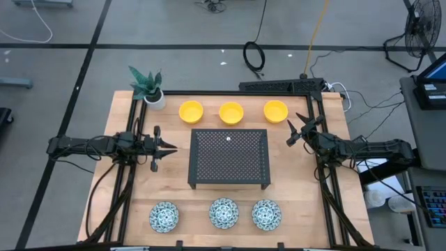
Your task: Pick & Place Mini bowls
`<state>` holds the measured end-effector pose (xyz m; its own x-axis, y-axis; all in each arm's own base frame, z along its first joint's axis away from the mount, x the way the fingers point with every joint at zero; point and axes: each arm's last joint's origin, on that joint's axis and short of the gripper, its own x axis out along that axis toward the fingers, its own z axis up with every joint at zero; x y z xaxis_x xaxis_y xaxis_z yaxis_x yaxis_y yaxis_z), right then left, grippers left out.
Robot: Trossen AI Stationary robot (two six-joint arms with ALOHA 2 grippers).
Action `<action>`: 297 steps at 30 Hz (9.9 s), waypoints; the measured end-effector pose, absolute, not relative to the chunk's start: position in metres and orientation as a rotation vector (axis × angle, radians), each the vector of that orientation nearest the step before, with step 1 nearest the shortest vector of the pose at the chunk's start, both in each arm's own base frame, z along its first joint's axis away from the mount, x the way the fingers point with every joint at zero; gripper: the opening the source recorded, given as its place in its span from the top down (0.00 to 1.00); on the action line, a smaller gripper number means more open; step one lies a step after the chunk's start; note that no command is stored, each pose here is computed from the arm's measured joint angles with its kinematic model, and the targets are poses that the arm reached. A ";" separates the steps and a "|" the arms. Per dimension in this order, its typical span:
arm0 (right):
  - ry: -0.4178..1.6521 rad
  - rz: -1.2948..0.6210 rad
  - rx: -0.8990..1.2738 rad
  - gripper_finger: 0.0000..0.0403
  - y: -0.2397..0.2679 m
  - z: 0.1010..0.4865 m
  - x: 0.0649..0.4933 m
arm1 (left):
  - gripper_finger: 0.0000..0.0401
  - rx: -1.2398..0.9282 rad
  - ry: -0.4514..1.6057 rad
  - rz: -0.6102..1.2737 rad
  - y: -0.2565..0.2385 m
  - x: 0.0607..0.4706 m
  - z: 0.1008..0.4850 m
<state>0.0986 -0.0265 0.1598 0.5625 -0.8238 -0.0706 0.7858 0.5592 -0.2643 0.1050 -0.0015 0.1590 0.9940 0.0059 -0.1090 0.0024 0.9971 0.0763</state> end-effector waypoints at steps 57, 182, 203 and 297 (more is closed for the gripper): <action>0.195 -0.956 -0.212 0.48 -0.026 0.160 0.099 | 0.85 0.076 0.109 0.002 -0.002 0.105 0.159; 0.659 -1.050 0.327 1.00 -0.187 0.207 0.158 | 0.85 0.075 0.066 0.003 -0.002 0.105 0.163; 0.285 -0.659 -0.198 1.00 -0.112 0.278 0.201 | 0.85 0.036 -0.128 0.039 -0.001 0.105 0.182; 0.164 -0.749 -0.310 0.57 -0.067 0.292 0.243 | 0.99 0.229 0.179 0.667 0.049 0.207 0.318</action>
<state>0.2432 -0.0672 0.2924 0.7224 -0.6905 -0.0365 0.6424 0.6897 -0.3341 0.2065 0.0487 0.3179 0.7718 0.6294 -0.0903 -0.5902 0.7620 0.2666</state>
